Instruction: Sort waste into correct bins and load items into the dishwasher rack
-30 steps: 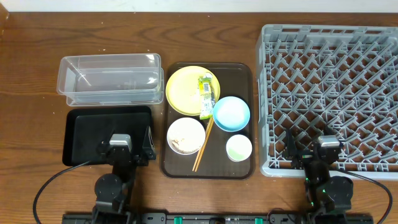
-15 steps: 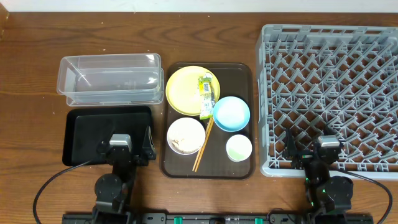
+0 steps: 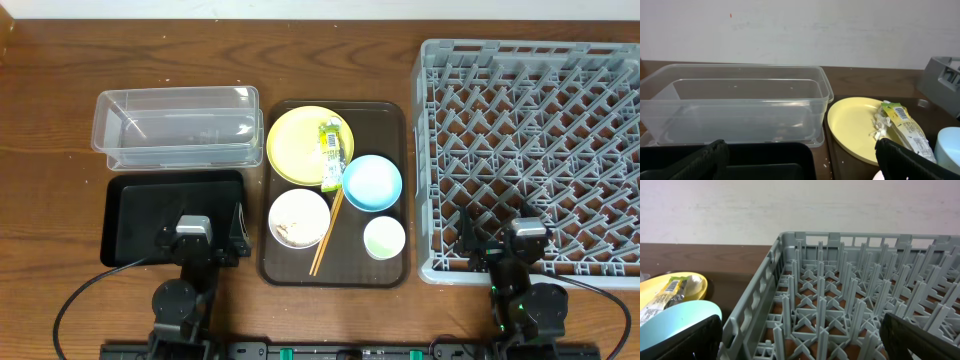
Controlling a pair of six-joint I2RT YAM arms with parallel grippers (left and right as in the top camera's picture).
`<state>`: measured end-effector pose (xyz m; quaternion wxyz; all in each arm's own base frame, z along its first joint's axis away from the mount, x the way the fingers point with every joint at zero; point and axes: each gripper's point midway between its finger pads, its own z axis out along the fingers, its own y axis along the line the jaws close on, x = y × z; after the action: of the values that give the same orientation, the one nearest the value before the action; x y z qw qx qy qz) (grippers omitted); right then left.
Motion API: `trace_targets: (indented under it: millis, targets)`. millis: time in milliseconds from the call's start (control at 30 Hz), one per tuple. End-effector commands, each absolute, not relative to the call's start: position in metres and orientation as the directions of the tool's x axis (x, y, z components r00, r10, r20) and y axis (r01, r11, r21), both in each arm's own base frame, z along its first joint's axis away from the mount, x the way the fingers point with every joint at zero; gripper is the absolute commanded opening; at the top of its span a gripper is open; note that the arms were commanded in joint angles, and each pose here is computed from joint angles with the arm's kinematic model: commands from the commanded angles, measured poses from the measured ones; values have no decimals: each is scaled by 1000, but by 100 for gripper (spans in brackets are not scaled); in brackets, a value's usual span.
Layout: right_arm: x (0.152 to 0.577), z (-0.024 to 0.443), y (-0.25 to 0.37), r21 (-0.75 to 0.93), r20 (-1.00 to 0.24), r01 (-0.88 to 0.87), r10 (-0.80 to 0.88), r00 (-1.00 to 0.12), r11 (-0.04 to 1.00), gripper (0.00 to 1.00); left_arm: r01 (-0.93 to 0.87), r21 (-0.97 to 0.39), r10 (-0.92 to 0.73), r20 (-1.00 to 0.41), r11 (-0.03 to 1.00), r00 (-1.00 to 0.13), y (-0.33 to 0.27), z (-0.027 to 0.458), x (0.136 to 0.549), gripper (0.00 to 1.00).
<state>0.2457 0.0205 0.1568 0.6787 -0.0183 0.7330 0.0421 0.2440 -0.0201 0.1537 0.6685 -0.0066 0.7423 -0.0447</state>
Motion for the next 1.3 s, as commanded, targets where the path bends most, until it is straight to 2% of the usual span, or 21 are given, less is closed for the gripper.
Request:
trace_targets:
  millis: [0, 800, 867, 1033, 1267]
  targets:
    - [245, 157, 19, 22, -997, -84, 16, -74, 996, 99, 38, -50, -43, -987, 998, -158, -18, 136, 243, 96]
    - [245, 157, 19, 23, -997, -84, 17, -74, 996, 99, 39, -50, -43, -986, 998, -158, -18, 136, 243, 96]
    - [245, 157, 20, 60, -996, -84, 53, -77, 995, 99, 38, -54, -47, -986, 998, -161, -18, 135, 243, 96]
    - [246, 156, 19, 91, -993, -75, 84, -88, 993, 99, 4, -218, -214, -959, 976, -188, -18, 130, 244, 96]
    - [245, 162, 15, 110, -981, -44, 101, -165, 993, 99, 1, -233, -225, -940, 973, -257, -21, 137, 245, 96]
